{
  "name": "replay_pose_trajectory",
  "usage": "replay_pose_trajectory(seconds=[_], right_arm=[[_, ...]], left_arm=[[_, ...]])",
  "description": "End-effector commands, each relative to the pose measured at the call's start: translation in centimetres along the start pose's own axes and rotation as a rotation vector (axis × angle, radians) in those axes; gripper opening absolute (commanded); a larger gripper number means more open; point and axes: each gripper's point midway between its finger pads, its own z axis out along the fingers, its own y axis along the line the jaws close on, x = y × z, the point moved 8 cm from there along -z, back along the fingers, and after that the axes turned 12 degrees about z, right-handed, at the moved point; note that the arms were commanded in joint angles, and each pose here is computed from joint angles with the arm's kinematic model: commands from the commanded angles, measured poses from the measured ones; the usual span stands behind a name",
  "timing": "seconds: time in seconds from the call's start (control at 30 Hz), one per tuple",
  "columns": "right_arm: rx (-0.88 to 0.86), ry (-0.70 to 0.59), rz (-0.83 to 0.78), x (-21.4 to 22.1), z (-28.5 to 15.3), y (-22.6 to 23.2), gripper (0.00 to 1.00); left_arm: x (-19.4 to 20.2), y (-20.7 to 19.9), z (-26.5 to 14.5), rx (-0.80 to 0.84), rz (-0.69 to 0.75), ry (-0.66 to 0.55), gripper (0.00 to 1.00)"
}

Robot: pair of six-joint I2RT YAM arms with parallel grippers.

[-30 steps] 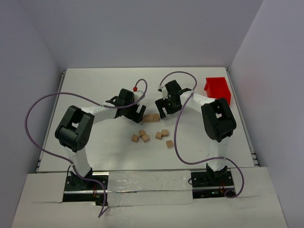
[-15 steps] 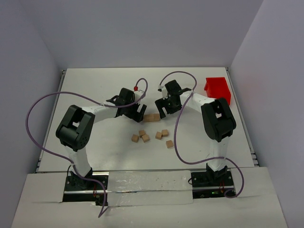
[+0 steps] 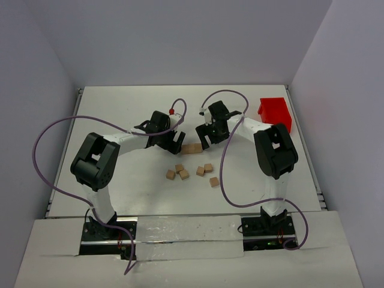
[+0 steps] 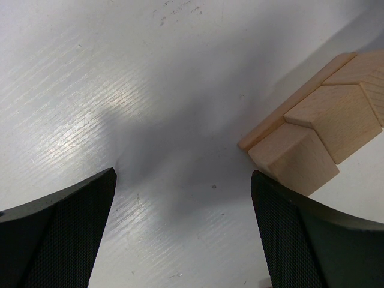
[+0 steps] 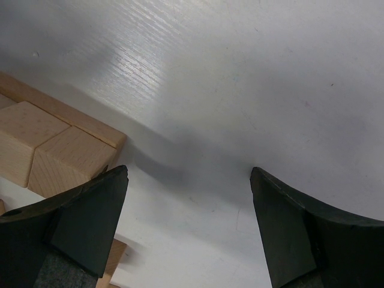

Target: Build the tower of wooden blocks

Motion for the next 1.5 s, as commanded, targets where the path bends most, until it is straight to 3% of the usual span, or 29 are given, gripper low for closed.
replay_pose_trajectory(seconds=[0.0,0.8,0.97,1.27,1.47], right_arm=[[-0.023,-0.034,-0.012,-1.4,0.0,0.6,0.9],[-0.013,-0.04,-0.035,-1.1,-1.2,0.8,0.92],[0.017,-0.057,-0.048,-1.2,-2.5,0.7,1.0],[0.062,-0.099,-0.088,-0.9,-6.4,0.5,1.0],[0.05,-0.178,-0.107,-0.7,-10.4,1.0,1.0]], left_arm=[[-1.4,-0.2,-0.5,0.008,0.009,-0.063,0.99],[-1.6,0.6,-2.4,-0.047,0.038,-0.083,0.99],[-2.0,1.6,-4.5,-0.101,0.054,-0.107,0.99],[-2.0,4.0,-10.2,-0.109,0.04,-0.173,0.99],[-0.8,2.1,-15.6,-0.018,0.22,-0.282,0.99]])
